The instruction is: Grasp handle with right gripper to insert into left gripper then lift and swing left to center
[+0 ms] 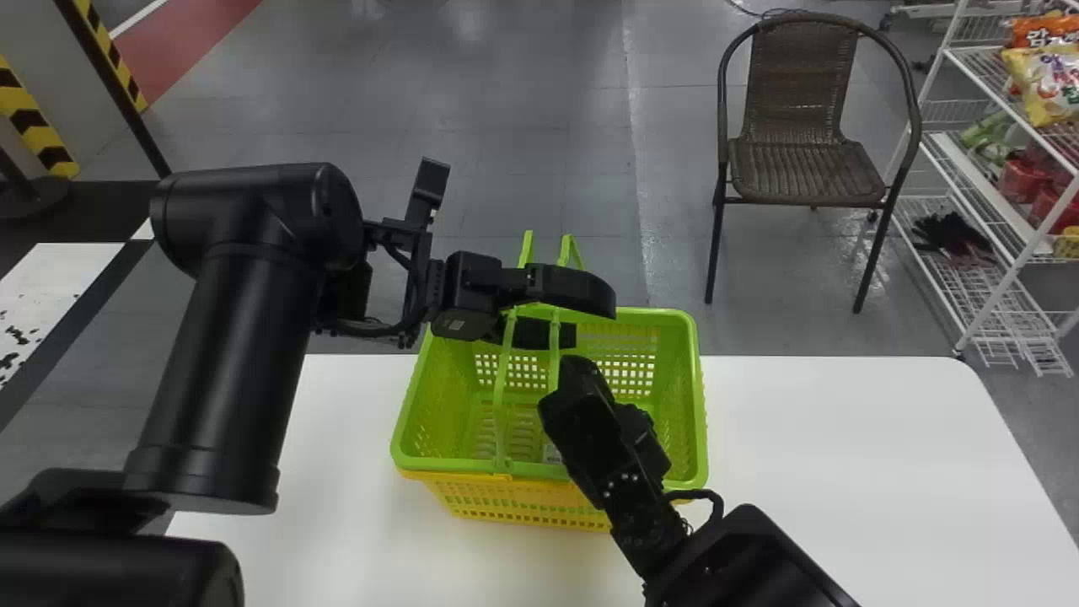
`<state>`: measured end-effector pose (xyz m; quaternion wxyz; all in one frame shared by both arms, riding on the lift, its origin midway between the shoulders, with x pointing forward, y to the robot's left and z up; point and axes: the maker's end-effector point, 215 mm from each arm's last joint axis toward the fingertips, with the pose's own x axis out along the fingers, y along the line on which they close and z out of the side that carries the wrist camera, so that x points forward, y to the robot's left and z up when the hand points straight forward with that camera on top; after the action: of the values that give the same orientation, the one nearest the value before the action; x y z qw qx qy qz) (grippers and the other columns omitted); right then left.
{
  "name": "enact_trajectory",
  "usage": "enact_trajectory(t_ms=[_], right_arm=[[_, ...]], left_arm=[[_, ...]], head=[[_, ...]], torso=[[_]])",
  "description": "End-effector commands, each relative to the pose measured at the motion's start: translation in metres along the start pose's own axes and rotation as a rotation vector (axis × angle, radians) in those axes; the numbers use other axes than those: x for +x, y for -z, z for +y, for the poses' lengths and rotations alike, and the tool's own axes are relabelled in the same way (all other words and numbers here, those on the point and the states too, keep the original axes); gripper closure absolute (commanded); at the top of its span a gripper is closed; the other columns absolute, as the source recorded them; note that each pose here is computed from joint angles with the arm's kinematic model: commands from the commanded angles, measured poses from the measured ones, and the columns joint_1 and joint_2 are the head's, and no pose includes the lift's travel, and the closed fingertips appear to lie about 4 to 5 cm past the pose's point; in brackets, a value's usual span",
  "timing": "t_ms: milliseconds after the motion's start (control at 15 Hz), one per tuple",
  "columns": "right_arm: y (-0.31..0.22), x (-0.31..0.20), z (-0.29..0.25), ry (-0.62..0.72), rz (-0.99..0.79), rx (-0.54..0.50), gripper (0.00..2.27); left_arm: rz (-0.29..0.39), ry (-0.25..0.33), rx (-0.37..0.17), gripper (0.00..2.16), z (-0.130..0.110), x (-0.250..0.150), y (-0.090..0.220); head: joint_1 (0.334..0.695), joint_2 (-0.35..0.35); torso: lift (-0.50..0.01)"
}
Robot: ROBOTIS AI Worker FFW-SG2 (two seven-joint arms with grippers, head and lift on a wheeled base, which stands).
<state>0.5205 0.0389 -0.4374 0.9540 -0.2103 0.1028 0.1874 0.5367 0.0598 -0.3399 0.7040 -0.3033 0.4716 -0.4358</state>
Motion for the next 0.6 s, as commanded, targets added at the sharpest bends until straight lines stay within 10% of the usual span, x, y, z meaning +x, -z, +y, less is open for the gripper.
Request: enact_trajectory(t_ms=[0,533], right_arm=[[0.001,-0.006,-0.012,0.025,-0.003,0.027,1.95],[0.043,-0.081,-0.128,0.224,-0.014,0.147,1.95]], left_arm=[[-0.007,0.006,-0.006,0.11,0.000,-0.002,-0.001],[-0.024,0.077,-0.048,0.11,-0.009,-0.001,-0.005]], head=[[0.695,0.103],[0.695,0.007]], torso=[[0.000],[0.000]])
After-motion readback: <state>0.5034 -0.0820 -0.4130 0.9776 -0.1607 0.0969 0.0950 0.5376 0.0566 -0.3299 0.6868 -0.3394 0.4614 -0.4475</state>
